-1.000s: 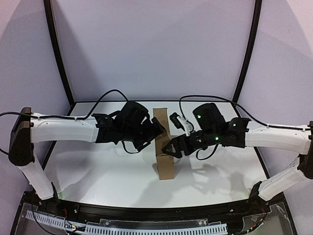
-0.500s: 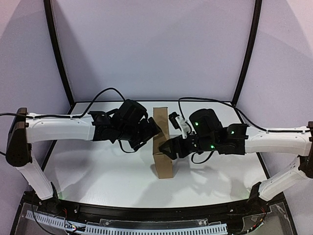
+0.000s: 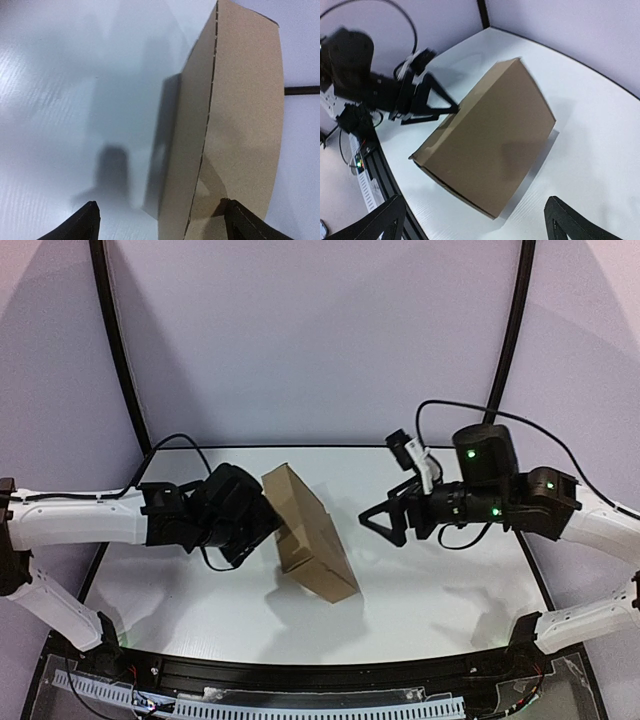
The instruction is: Fold the paper box
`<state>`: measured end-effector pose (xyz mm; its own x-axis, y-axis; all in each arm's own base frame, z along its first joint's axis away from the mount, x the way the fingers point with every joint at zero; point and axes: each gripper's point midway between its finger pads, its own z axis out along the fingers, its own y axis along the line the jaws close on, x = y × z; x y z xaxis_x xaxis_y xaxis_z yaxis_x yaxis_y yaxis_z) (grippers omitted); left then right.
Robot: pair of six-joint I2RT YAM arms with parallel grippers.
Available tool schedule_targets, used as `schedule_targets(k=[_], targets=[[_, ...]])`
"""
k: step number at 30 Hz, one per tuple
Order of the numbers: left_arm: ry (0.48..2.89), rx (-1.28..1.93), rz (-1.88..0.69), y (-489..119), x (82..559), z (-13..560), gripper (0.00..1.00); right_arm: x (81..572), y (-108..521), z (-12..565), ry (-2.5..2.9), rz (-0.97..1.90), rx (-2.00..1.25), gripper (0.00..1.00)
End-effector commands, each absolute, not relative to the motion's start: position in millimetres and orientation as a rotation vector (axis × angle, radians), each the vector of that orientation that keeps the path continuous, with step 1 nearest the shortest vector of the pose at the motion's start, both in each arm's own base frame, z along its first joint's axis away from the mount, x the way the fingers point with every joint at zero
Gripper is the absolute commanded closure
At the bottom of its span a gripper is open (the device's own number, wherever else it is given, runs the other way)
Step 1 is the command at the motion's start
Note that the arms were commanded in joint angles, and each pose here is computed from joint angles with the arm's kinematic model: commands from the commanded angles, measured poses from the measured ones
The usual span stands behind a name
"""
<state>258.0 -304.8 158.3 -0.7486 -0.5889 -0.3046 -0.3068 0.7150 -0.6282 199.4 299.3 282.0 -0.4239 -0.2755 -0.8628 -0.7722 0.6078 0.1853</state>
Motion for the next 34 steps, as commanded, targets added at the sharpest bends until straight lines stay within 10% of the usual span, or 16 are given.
schedule_targets(k=[1,16,34], targets=[[2.569,-0.762,-0.388,-244.5,227.7,104.8,0.10,225.1,280.0,273.7,2.048,0.718,-0.695,0.02],[2.230,-0.936,-0.107,-104.6,218.0,201.3,0.01,314.3,112.5,234.1,2.200,0.305,-0.033,0.02],[2.148,-0.898,-0.048,-65.7,277.6,247.6,0.01,317.5,91.7,255.5,2.134,0.218,0.083,0.02]])
